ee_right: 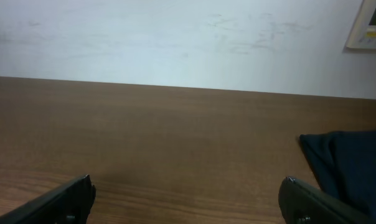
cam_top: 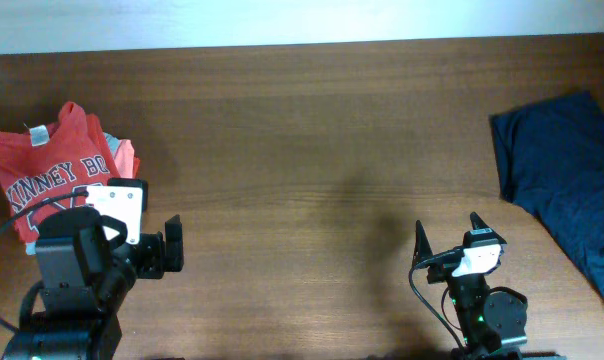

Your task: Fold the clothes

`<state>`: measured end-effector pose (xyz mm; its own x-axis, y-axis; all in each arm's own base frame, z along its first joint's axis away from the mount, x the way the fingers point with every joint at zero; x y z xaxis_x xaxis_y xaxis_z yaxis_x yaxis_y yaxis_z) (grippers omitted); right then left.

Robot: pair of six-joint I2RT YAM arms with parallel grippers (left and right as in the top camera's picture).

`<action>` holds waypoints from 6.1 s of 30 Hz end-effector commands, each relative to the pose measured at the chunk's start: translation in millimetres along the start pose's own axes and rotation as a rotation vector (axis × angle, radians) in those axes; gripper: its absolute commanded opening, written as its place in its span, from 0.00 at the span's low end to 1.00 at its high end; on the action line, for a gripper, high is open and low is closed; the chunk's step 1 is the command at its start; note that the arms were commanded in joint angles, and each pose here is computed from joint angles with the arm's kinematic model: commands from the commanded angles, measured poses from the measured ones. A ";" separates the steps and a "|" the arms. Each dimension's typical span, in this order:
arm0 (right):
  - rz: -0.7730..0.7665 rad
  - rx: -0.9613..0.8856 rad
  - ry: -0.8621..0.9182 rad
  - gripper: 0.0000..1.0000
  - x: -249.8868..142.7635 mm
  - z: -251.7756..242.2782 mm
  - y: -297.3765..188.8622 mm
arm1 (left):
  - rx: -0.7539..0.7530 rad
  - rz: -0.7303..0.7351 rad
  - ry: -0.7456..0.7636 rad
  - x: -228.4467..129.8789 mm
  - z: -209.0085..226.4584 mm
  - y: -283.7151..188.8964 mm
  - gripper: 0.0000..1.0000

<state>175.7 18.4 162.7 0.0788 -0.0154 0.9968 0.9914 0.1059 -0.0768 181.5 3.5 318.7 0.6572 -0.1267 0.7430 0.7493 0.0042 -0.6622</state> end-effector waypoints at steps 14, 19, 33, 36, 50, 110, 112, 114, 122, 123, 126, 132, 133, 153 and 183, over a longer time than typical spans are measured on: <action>0.002 0.008 0.001 0.99 -1.6 0.5 -0.2 | 0.015 0.001 -0.009 -0.9 1.9 0.2 0.99; 0.002 0.009 0.001 0.99 -1.6 0.6 -0.2 | 0.015 0.001 -0.009 -0.9 1.9 0.2 0.99; 0.002 0.009 0.001 0.99 -1.6 0.6 -0.2 | 0.014 0.000 -0.008 -1.4 1.6 -0.3 0.99; 0.002 0.008 0.001 0.98 -1.6 0.5 -0.2 | 0.008 0.028 -0.009 -10.2 0.0 -5.4 0.99; 0.002 0.009 0.001 0.99 -1.6 0.6 -0.2 | -0.005 -0.123 -0.001 -84.4 -14.8 1.4 0.99; 0.002 0.009 0.001 0.99 -1.6 0.6 -0.2 | 0.005 -0.651 -0.034 -118.3 -26.0 99.2 0.99; 0.002 0.008 0.001 0.99 -1.6 0.5 -0.2 | 0.005 -0.651 -0.034 -118.3 -26.0 99.2 0.99; 0.002 0.009 0.001 0.99 -1.6 0.6 -0.2 | 0.005 -0.651 -0.034 -118.3 -26.0 99.2 0.99; 0.002 0.008 0.001 0.99 -1.6 0.5 -0.2 | 0.005 -0.651 -0.034 -118.3 -26.0 99.2 0.99; 0.002 0.009 0.001 0.99 -1.6 0.6 -0.2 | 0.005 -0.651 -0.034 -118.3 -26.0 99.2 0.99; 0.002 0.009 0.001 0.98 -1.6 0.6 -0.2 | 0.005 -0.651 -0.034 -118.3 -26.0 99.2 0.99; 0.002 0.008 0.001 0.99 -1.6 0.5 -0.2 | 0.005 -0.651 -0.034 -118.3 -26.0 99.2 0.99; 0.002 0.009 0.001 0.99 -1.6 0.6 -0.2 | 0.005 -0.651 -0.034 -118.3 -26.0 99.2 0.99; 0.002 0.009 0.001 0.99 -1.6 0.6 -0.2 | 0.005 -0.651 -0.034 -118.3 -26.0 99.2 0.99; 0.002 0.009 0.001 0.99 -1.6 0.6 -0.2 | 0.006 -0.651 -0.034 -118.3 -25.9 99.2 0.99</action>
<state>175.7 18.4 162.7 0.0789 -0.0158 0.9968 0.9914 0.1063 -0.0768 176.2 -4.7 163.9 0.0737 -0.0826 0.9939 0.9963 -0.0389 -0.0771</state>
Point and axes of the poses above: each gripper's point midway between its finger pads, its own y axis out along the fingers, its own z axis along the line the jaws close on, x = y × z, the point moved 7 cm from there along -y, back along the fingers, and after that the axes turned 2 degrees about y, right-handed, at the moved point
